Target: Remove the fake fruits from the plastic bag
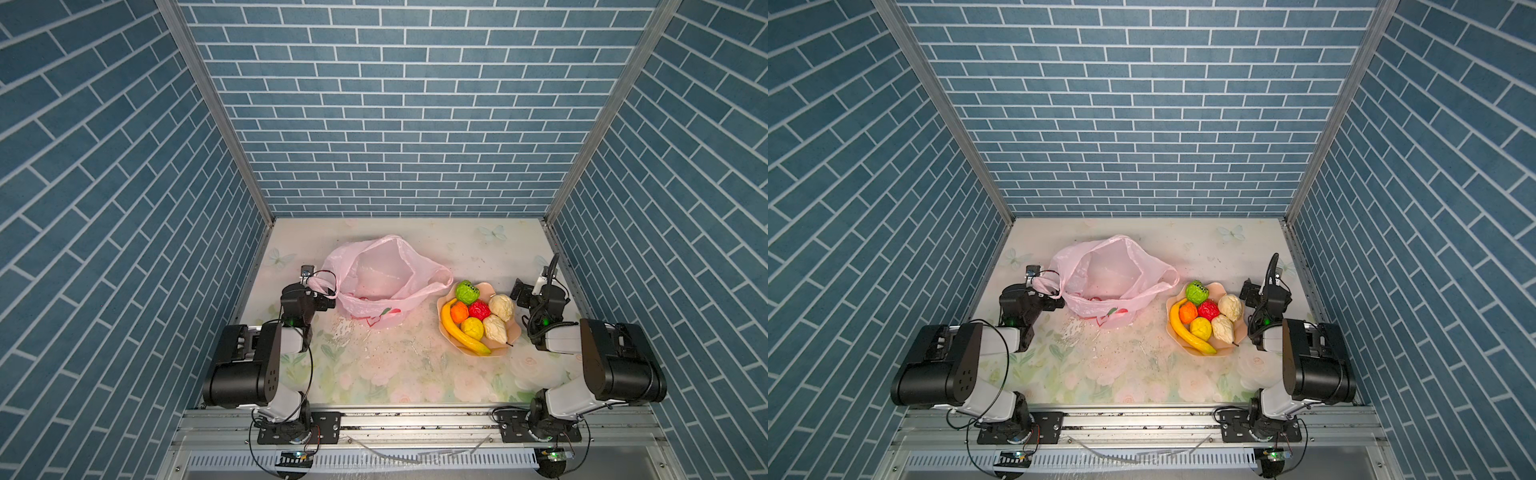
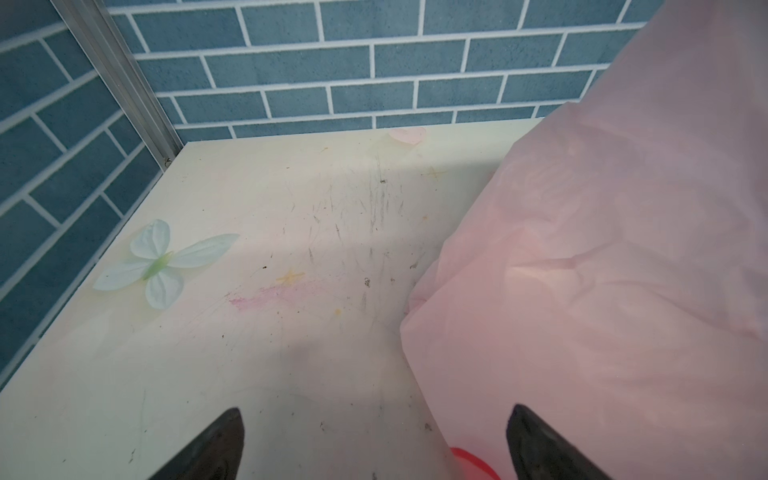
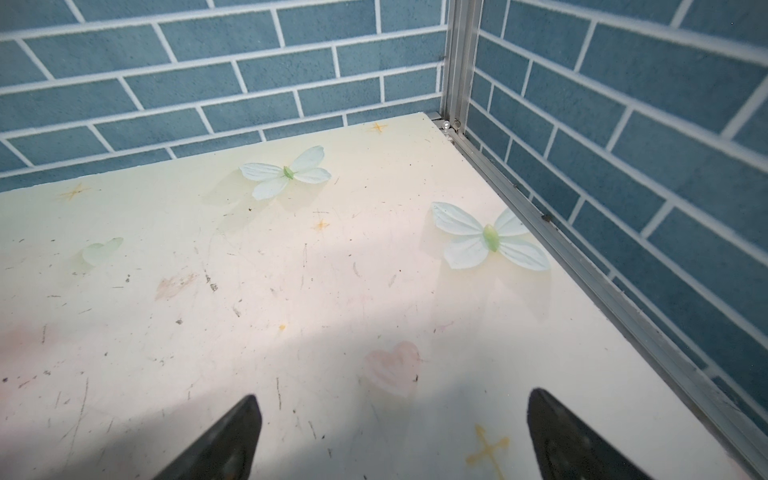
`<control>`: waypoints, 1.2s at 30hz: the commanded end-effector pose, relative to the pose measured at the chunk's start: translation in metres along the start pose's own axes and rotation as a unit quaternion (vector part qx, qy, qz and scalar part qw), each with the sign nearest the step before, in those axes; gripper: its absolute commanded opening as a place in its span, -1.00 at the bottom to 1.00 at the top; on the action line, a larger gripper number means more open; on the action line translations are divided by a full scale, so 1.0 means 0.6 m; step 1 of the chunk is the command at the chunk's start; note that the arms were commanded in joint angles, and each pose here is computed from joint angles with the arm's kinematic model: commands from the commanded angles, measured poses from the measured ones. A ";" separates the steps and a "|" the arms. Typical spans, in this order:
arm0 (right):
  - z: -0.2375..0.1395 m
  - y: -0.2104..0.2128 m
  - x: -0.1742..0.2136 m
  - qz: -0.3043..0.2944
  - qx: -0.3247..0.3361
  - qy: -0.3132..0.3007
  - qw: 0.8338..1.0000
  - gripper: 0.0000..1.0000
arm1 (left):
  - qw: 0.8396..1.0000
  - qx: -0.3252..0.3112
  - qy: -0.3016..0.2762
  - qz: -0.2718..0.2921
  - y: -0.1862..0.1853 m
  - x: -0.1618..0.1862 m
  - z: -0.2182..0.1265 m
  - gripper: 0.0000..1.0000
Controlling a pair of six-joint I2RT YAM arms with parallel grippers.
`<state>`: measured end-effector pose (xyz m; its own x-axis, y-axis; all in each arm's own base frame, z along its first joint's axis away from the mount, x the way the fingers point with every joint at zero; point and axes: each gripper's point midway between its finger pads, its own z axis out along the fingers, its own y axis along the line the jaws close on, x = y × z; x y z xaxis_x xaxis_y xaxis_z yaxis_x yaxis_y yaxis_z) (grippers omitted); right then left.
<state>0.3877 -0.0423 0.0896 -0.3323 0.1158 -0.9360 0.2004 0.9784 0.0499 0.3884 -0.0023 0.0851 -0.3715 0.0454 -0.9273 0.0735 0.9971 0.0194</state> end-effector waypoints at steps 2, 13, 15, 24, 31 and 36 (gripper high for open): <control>0.002 -0.001 -0.001 -0.024 0.008 -0.003 1.000 0.98 | 1.000 -0.008 -0.014 0.008 0.001 -0.017 0.005 0.99; 0.003 0.006 -0.001 -0.032 -0.001 0.000 0.999 0.98 | 1.000 -0.009 -0.013 0.009 0.000 -0.016 0.005 0.99; 0.003 0.007 -0.002 -0.031 -0.002 -0.001 1.000 0.99 | 1.000 -0.009 -0.013 0.009 0.000 -0.016 0.005 0.99; 0.003 0.007 -0.001 -0.032 -0.002 0.000 0.999 0.98 | 1.000 -0.008 -0.014 0.009 0.000 -0.017 0.005 0.99; 0.003 0.007 -0.001 -0.032 -0.002 0.000 0.999 0.98 | 1.000 -0.008 -0.014 0.009 0.000 -0.018 0.005 0.99; 0.004 0.007 -0.001 -0.032 -0.003 0.001 0.999 0.99 | 1.000 -0.008 -0.013 0.009 0.000 -0.016 0.005 0.99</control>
<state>0.3873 -0.0398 0.0882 -0.3423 0.0949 -0.9348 0.1918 0.9810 0.0293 0.3895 -0.0022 0.0862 -0.3693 0.0512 -0.9279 0.0629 0.9976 0.0300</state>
